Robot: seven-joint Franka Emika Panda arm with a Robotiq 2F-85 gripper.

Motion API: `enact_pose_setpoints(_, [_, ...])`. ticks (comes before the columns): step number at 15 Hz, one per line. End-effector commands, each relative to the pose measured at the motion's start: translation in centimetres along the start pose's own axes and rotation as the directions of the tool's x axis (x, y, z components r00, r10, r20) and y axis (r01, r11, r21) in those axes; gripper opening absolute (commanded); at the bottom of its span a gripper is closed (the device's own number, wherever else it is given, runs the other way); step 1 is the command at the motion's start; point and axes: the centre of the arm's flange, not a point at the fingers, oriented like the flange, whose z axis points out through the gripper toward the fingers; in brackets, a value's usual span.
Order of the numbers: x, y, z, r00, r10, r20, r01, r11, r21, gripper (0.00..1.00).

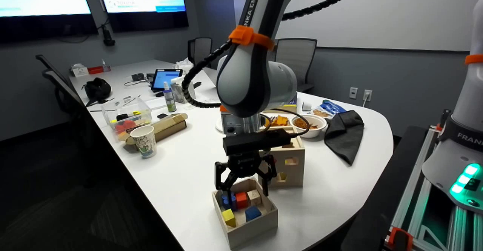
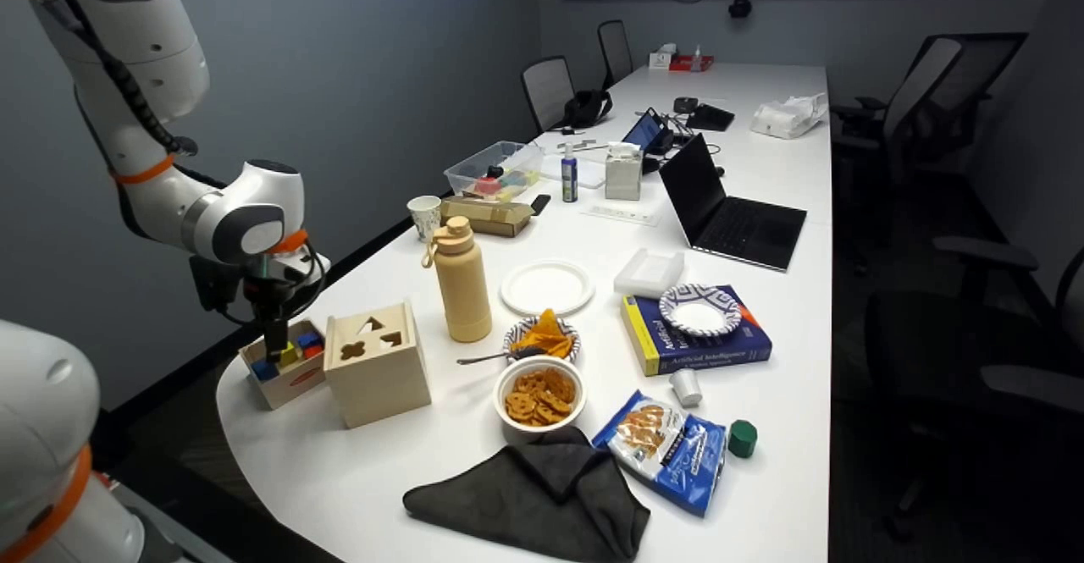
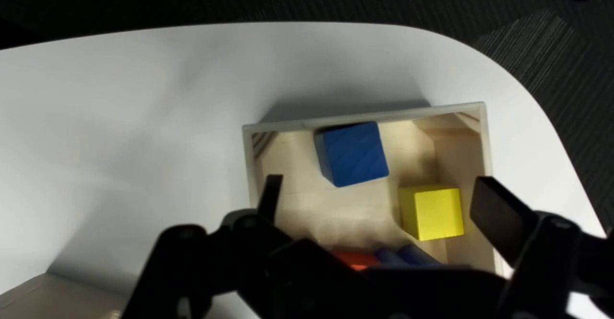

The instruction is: Close the cube-shaped wooden object, then place the orange cube and blue cube in it

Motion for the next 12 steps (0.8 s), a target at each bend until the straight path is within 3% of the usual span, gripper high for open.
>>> enact_pose_setpoints(1, [1.3,-1.5,1.7,0.999,-0.021,0.024,0.02,1.0,0.021,1.0])
enact_pose_setpoints(12, [1.5,-0.2,3.0,0.998,0.021,0.059,-0.022,1.0,0.02,1.0])
